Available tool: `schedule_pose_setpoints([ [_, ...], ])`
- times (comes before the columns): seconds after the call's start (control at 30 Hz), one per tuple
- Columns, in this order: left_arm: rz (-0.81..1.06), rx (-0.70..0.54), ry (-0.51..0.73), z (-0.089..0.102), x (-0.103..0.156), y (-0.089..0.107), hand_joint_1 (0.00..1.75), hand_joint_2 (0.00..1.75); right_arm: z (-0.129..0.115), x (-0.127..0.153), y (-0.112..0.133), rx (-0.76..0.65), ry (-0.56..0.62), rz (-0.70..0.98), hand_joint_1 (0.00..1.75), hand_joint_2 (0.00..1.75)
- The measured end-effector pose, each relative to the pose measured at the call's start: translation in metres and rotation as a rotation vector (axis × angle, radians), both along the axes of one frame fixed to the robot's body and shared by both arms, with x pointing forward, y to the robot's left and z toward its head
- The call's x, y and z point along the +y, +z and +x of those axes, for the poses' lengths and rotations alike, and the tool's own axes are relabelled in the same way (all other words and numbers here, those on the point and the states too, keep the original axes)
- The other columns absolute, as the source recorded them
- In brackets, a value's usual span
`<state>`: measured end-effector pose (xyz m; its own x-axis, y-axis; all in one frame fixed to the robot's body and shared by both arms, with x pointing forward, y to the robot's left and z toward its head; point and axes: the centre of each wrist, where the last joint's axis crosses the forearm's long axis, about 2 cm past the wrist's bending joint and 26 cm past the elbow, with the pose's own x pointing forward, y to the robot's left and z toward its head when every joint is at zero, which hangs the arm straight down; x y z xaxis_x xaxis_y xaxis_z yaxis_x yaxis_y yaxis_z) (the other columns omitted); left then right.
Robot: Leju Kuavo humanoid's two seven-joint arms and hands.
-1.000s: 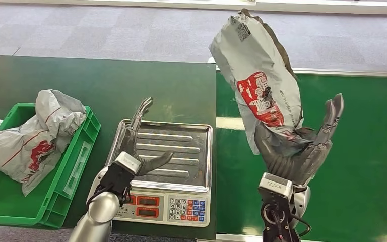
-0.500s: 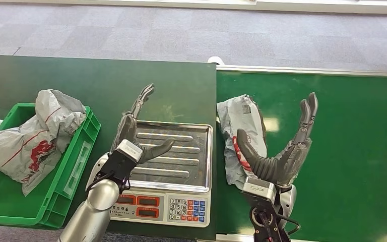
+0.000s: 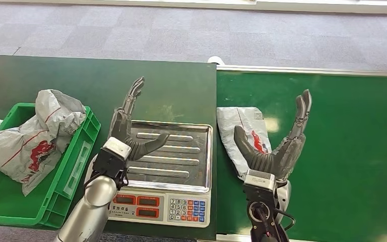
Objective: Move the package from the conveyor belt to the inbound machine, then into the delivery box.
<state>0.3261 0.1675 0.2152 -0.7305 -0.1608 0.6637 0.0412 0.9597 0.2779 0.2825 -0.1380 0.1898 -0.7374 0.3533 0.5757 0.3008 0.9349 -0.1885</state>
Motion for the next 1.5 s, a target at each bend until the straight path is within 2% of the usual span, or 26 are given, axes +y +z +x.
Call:
schedule_pose_setpoints([
  [0.17,-0.091,-0.048,0.037,-0.001,0.013,0.000,0.00,1.75,0.003,-0.006,-0.002,0.030,-0.013,0.036,0.00,1.75],
  [0.3,-0.184,-0.114,0.126,-0.012,0.032,-0.004,0.00,1.75,0.014,-0.039,-0.014,0.214,0.013,0.247,0.00,1.75],
  [0.4,-0.237,-0.125,0.183,-0.022,0.050,-0.008,0.00,1.75,0.026,-0.083,-0.036,0.377,0.003,0.383,0.00,1.75],
  [0.53,-0.271,-0.133,0.238,-0.031,0.069,-0.009,0.00,1.75,0.039,-0.136,-0.079,0.611,-0.042,0.393,0.00,1.75],
  [0.73,-0.279,-0.114,0.322,-0.049,0.087,-0.018,0.00,1.75,0.046,-0.173,-0.122,0.920,-0.117,0.309,0.00,1.75],
  [0.83,-0.289,-0.084,0.347,-0.059,0.093,-0.027,0.00,1.75,0.046,-0.182,-0.135,1.010,-0.126,0.309,0.00,1.75],
  [1.0,-0.292,-0.062,0.366,-0.067,0.098,-0.034,0.00,1.75,0.042,-0.188,-0.147,1.082,-0.132,0.309,0.00,1.75],
  [1.23,-0.295,-0.050,0.349,-0.068,0.098,-0.036,0.00,1.75,0.041,-0.186,-0.154,1.181,-0.037,0.238,0.00,1.75],
  [1.37,-0.310,-0.037,0.325,-0.062,0.095,-0.035,0.00,1.75,0.043,-0.174,-0.162,1.287,0.118,0.101,0.00,1.75],
  [1.5,-0.313,-0.030,0.313,-0.058,0.093,-0.033,0.00,1.75,0.043,-0.163,-0.166,1.287,0.292,0.041,0.00,1.75],
])
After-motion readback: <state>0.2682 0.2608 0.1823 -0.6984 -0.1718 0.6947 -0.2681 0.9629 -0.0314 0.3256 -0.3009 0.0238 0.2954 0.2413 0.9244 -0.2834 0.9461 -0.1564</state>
